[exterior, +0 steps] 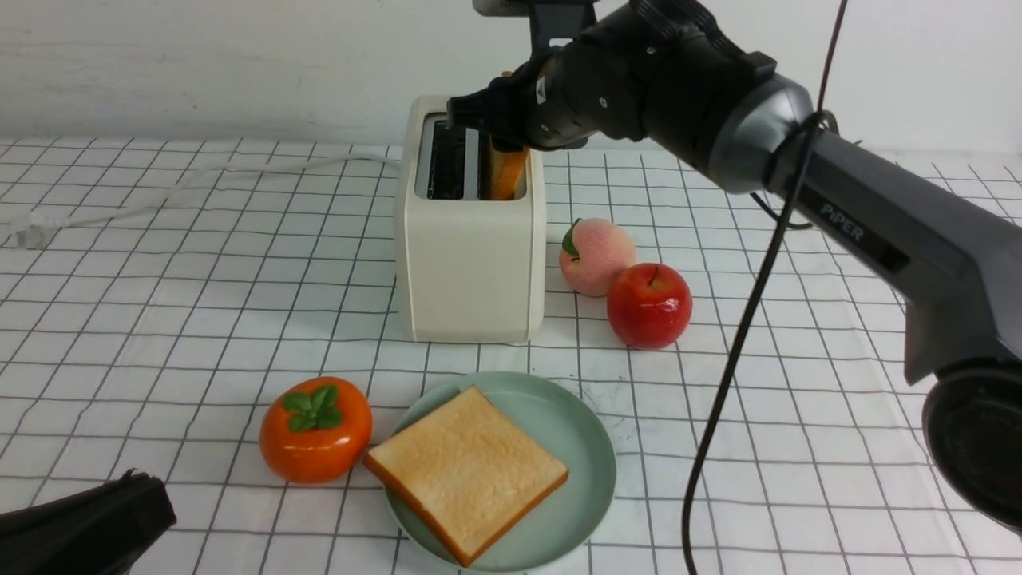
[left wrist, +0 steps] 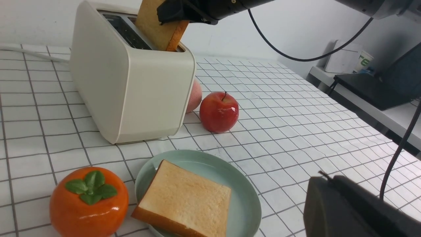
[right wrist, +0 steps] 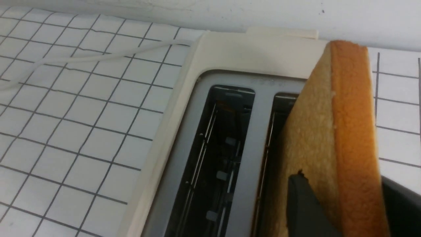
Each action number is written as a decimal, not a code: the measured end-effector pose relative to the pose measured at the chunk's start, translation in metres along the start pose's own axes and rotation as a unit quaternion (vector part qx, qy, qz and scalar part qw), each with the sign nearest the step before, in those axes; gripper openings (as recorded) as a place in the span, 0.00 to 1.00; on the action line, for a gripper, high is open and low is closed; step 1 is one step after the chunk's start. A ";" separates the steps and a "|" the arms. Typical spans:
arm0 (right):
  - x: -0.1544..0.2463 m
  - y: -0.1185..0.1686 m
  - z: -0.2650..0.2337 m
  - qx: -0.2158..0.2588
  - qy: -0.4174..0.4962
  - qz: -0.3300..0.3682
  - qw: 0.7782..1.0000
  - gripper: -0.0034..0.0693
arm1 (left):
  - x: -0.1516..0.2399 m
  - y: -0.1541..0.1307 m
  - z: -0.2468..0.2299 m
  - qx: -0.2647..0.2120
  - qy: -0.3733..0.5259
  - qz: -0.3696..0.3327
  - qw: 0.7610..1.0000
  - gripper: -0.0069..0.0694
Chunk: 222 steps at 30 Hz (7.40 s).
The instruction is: Take toasted bread from bread machine on white checkered table place on plate.
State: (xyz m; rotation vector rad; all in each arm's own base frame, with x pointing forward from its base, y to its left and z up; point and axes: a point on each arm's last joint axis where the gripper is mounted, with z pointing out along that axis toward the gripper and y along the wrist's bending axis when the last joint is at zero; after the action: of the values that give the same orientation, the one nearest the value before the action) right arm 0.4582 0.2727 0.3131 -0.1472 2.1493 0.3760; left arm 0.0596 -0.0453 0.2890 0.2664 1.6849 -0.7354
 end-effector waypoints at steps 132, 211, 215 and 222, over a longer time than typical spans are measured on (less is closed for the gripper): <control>0.123 -0.080 -0.167 -0.193 0.220 -0.005 0.956 0.18 | -0.002 0.000 0.000 0.002 -0.011 0.005 1.000 0.12; 0.337 -0.188 -0.331 0.149 -0.151 -0.013 0.977 0.02 | -0.001 0.000 -0.003 0.001 -0.006 0.007 1.000 0.09; 0.337 -0.188 -0.331 0.149 -0.151 -0.014 0.977 0.02 | -0.001 0.000 -0.003 0.001 -0.006 0.007 1.000 0.09; 0.337 -0.188 -0.331 0.149 -0.151 -0.014 0.977 0.03 | -0.001 0.000 -0.003 0.001 -0.006 0.007 1.000 0.10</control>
State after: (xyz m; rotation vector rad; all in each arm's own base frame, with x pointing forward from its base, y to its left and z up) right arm 0.0523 0.0006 0.1732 0.0475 1.8744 0.0499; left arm 0.0569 -0.0432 0.2901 0.2751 1.6683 -0.7273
